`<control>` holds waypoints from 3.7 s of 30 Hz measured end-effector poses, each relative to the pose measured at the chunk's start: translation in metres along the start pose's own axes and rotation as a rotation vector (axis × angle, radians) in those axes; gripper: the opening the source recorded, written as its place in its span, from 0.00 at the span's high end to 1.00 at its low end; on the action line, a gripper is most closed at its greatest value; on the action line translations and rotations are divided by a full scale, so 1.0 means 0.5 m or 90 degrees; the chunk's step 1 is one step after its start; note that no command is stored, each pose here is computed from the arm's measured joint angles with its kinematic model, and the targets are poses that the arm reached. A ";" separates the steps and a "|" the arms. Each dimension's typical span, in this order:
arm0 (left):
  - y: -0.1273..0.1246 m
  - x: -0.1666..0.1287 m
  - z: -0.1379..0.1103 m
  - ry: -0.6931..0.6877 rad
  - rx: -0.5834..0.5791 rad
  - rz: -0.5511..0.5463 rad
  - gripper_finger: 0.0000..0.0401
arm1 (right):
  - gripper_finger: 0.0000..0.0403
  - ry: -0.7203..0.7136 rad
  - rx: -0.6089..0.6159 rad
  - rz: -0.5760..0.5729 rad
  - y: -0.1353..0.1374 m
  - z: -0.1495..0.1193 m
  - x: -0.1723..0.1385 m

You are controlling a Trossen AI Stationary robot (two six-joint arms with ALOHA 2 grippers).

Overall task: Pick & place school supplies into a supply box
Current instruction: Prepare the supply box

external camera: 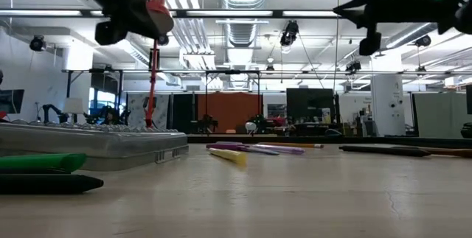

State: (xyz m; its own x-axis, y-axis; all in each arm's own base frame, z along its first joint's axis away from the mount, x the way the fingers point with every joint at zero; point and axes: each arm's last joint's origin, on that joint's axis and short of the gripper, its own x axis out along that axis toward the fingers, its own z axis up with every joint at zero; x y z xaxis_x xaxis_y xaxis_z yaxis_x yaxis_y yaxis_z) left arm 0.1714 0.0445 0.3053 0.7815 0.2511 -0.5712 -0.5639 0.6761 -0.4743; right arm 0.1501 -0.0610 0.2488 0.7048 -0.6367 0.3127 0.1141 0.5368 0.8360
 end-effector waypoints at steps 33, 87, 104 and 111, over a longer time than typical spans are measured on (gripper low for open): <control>0.083 -0.046 -0.117 0.208 -0.172 0.215 1.00 | 0.68 0.649 -0.253 -0.278 -0.022 -0.222 0.330; 0.041 0.191 -0.203 0.443 -0.135 0.526 0.88 | 0.50 0.723 -0.294 -0.321 -0.053 -0.254 0.311; -0.041 0.254 -0.134 0.238 -0.057 0.222 0.88 | 0.50 0.750 -0.301 -0.299 -0.053 -0.255 0.309; -0.073 0.191 -0.128 0.270 -0.049 0.229 0.88 | 0.50 0.806 -0.279 -0.279 -0.053 -0.258 0.301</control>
State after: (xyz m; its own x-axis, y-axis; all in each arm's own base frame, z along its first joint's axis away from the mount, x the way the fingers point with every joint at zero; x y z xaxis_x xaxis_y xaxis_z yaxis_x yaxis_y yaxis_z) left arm 0.2497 -0.0005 0.2252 0.3696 0.1457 -0.9177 -0.8053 0.5429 -0.2382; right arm 0.3434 -0.0998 0.2153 0.6728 0.0016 -0.7398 0.5251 0.7034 0.4790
